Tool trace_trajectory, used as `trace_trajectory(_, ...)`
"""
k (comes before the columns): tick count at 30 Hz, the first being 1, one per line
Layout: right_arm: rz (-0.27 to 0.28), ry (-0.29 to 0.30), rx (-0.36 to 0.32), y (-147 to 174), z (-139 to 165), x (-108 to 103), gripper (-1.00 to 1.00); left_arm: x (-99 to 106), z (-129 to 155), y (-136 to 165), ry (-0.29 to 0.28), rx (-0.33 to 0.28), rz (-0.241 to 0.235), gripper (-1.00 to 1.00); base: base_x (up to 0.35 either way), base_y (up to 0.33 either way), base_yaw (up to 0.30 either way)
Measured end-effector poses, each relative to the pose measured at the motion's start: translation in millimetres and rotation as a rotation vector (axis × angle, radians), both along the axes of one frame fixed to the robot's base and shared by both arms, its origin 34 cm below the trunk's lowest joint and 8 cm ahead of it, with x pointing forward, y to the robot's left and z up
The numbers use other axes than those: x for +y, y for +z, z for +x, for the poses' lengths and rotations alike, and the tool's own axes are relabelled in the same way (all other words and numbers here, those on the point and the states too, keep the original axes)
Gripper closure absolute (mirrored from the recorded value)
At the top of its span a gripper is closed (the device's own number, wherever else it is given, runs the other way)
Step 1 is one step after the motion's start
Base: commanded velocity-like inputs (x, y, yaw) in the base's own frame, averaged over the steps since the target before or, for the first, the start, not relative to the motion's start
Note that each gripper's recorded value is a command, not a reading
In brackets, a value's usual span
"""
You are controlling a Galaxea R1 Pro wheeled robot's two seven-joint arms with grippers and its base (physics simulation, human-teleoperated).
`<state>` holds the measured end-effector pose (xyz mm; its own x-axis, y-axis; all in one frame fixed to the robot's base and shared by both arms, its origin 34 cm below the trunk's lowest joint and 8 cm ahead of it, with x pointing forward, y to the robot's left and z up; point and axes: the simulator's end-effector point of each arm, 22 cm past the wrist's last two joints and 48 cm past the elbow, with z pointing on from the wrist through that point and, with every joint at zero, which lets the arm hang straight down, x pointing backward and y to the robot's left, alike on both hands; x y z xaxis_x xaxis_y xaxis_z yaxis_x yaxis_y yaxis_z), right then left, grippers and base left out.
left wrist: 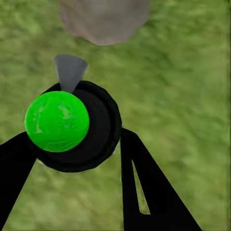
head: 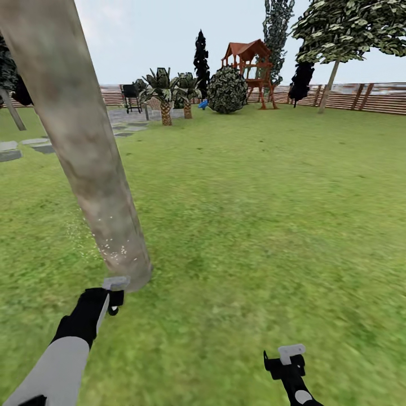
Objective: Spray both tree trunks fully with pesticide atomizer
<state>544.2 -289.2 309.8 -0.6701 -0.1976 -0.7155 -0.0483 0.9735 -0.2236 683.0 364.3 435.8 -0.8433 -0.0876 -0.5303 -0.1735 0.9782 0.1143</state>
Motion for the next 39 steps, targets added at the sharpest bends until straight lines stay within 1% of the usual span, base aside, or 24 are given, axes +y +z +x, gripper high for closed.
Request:
trace_trajectory(2, 0.000, 0.000, 0.000, 0, 0, 0, -1.00, 0, 11, 10, -0.003, -0.015, 0.005, 1.00, 0.000, 0.000, 0.000)
trace_trajectory(4, 0.000, 0.000, 0.001, 0, 0, 0, -1.00, 6, 17, 18, 0.005, -0.006, 0.008, 1.00, 0.000, 0.000, 0.000)
trace_trajectory(5, -0.001, 0.000, 0.001, 0, 0, 0, -1.00, 16, 23, 29, 0.015, 0.002, 0.021, 1.00, 0.000, 0.000, 0.000)
trace_trajectory(7, -0.001, 0.001, 0.001, 0, 0, -1, -1.00, 48, 24, 40, 0.040, 0.005, 0.057, 1.00, 0.000, 0.000, 0.000)
trace_trajectory(9, -0.001, 0.002, 0.002, 0, 0, -1, -1.00, 91, 19, 52, 0.073, 0.008, 0.106, 1.00, 0.000, 0.000, 0.000)
trace_trajectory(10, -0.002, 0.003, 0.002, 0, -1, -1, -1.00, 105, 17, 55, 0.086, 0.007, 0.117, 1.00, 0.000, 0.000, 0.000)
trace_trajectory(11, -0.002, 0.003, 0.002, -1, -1, -1, -1.00, 106, 18, 56, 0.089, 0.005, 0.111, 1.00, 0.000, 0.000, 0.000)
trace_trajectory(13, -0.002, 0.003, 0.002, -1, -1, -1, -1.00, 98, 20, 55, 0.071, 0.005, 0.110, 1.00, 0.000, 0.000, 0.000)
trace_trajectory(14, -0.002, 0.003, 0.002, -1, -1, -1, -1.00, 85, 25, 55, 0.045, 0.004, 0.108, 1.00, 0.000, 0.000, 0.000)
trace_trajectory(15, -0.002, 0.003, 0.002, 0, -1, -1, -1.00, 65, 33, 54, 0.014, 0.000, 0.097, 1.00, 0.000, 0.000, 0.000)
trace_trajectory(16, -0.002, 0.003, 0.002, 0, -1, -1, -1.00, 51, 40, 58, -0.003, -0.010, 0.089, 1.00, 0.000, 0.000, 0.000)
trace_trajectory(18, -0.002, 0.003, 0.002, 0, -1, -1, -1.00, 39, 53, 69, -0.015, -0.022, 0.081, 1.00, 0.000, 0.000, 0.000)
trace_trajectory(19, -0.002, 0.003, 0.002, 0, -1, -1, -1.00, 37, 55, 72, -0.016, -0.019, 0.079, 1.00, 0.000, 0.000, 0.000)
trace_trajectory(20, -0.002, 0.002, 0.002, 0, -1, -1, -1.00, 35, 58, 77, -0.009, -0.003, 0.072, 1.00, 0.000, 0.000, 0.000)
trace_trajectory(24, -0.002, 0.001, 0.002, 0, -1, -1, -1.00, 59, 55, 85, 0.019, 0.017, 0.092, 1.00, 0.000, 0.000, 0.000)
trace_trajectory(26, -0.002, 0.000, 0.001, 0, 0, -1, -1.00, 87, 48, 89, 0.044, 0.023, 0.120, 1.00, 0.000, 0.000, 0.062)
trace_trajectory(28, -0.001, 0.000, 0.000, 0, 0, -1, -1.00, 102, 45, 92, 0.053, 0.023, 0.118, 1.00, 0.000, 0.000, 0.207)
trace_trajectory(29, -0.001, 0.000, 0.000, 0, 0, -1, -1.00, 106, 44, 92, 0.054, 0.024, 0.114, 1.00, 0.000, 0.000, 0.259)
trace_trajectory(31, -0.001, 0.000, 0.000, 0, 0, -1, -1.00, 105, 42, 90, 0.046, 0.024, 0.101, 1.00, 0.012, -0.004, 0.156)
trace_trajectory(39, -0.003, 0.001, 0.001, 0, 0, -1, -1.00, 100, 44, 90, 0.039, 0.020, 0.094, 1.00, 0.206, -0.137, 0.018)
